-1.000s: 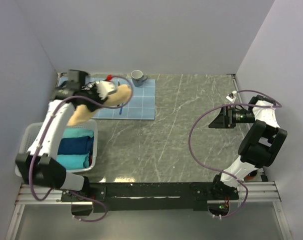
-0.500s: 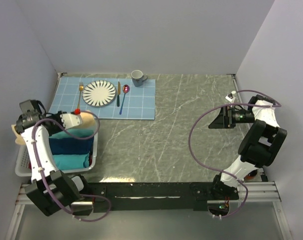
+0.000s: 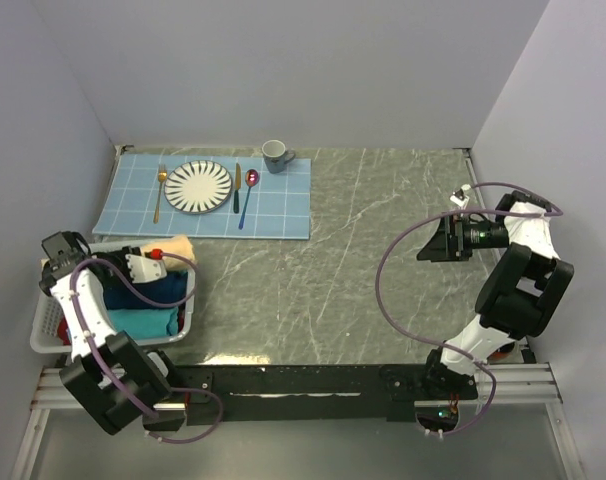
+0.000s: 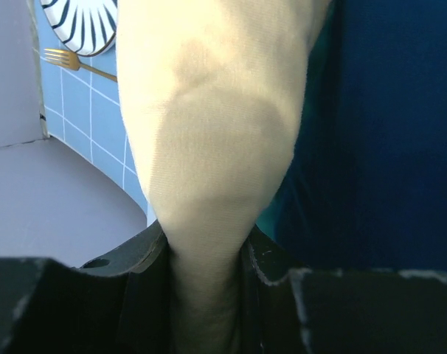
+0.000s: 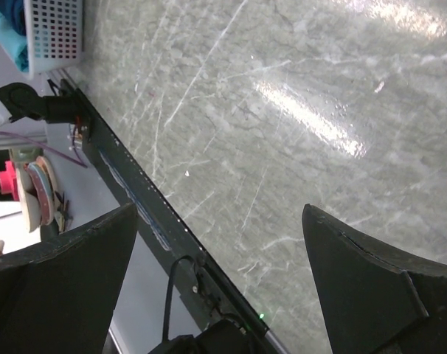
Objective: Roll the t-shirts
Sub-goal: Place the T-shirt in the bin.
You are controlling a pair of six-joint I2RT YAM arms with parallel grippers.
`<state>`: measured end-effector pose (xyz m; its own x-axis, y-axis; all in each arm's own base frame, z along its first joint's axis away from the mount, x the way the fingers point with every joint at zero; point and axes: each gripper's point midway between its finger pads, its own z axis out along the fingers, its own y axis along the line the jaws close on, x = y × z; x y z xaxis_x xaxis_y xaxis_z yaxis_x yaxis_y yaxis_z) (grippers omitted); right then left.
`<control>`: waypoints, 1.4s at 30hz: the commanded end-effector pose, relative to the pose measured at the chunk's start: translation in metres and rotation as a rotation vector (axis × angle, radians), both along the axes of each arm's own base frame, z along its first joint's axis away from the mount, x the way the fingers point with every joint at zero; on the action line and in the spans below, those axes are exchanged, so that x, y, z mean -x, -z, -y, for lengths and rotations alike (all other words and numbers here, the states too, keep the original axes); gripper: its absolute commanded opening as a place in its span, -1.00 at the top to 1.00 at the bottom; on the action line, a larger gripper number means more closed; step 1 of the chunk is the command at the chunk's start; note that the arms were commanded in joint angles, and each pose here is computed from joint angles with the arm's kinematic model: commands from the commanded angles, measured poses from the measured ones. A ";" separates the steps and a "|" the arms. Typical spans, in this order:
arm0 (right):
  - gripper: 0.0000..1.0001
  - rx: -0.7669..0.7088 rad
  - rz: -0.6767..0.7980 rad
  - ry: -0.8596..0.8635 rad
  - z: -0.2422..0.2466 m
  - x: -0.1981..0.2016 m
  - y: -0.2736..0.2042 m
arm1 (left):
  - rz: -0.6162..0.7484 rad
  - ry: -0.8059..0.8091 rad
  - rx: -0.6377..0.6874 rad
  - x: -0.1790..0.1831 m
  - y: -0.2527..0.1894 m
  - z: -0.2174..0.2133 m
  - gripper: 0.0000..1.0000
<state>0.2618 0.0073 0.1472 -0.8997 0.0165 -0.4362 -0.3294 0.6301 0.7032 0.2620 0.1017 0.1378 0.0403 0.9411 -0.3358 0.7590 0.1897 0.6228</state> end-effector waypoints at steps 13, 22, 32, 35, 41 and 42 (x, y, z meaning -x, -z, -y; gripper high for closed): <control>-1.00 0.194 -0.080 -0.060 -0.005 0.050 0.014 | 0.324 0.387 -0.142 -0.051 -0.036 -0.001 0.98; -1.00 0.195 -0.117 -0.065 -0.005 0.054 0.021 | 0.470 0.473 -0.259 -0.074 -0.043 -0.007 0.98; -1.00 0.150 -0.112 -0.058 -0.007 0.044 0.022 | 0.496 0.486 -0.296 -0.082 -0.098 -0.011 0.98; -1.00 0.145 -0.114 -0.060 -0.007 0.041 0.022 | 0.471 0.482 -0.288 -0.082 -0.097 -0.013 0.99; -1.00 0.145 -0.115 -0.071 -0.006 0.036 0.023 | 0.455 0.479 -0.305 -0.076 -0.041 -0.010 0.98; -1.00 0.150 -0.112 -0.073 -0.006 0.036 0.022 | 0.500 0.483 -0.353 -0.082 -0.042 -0.015 0.98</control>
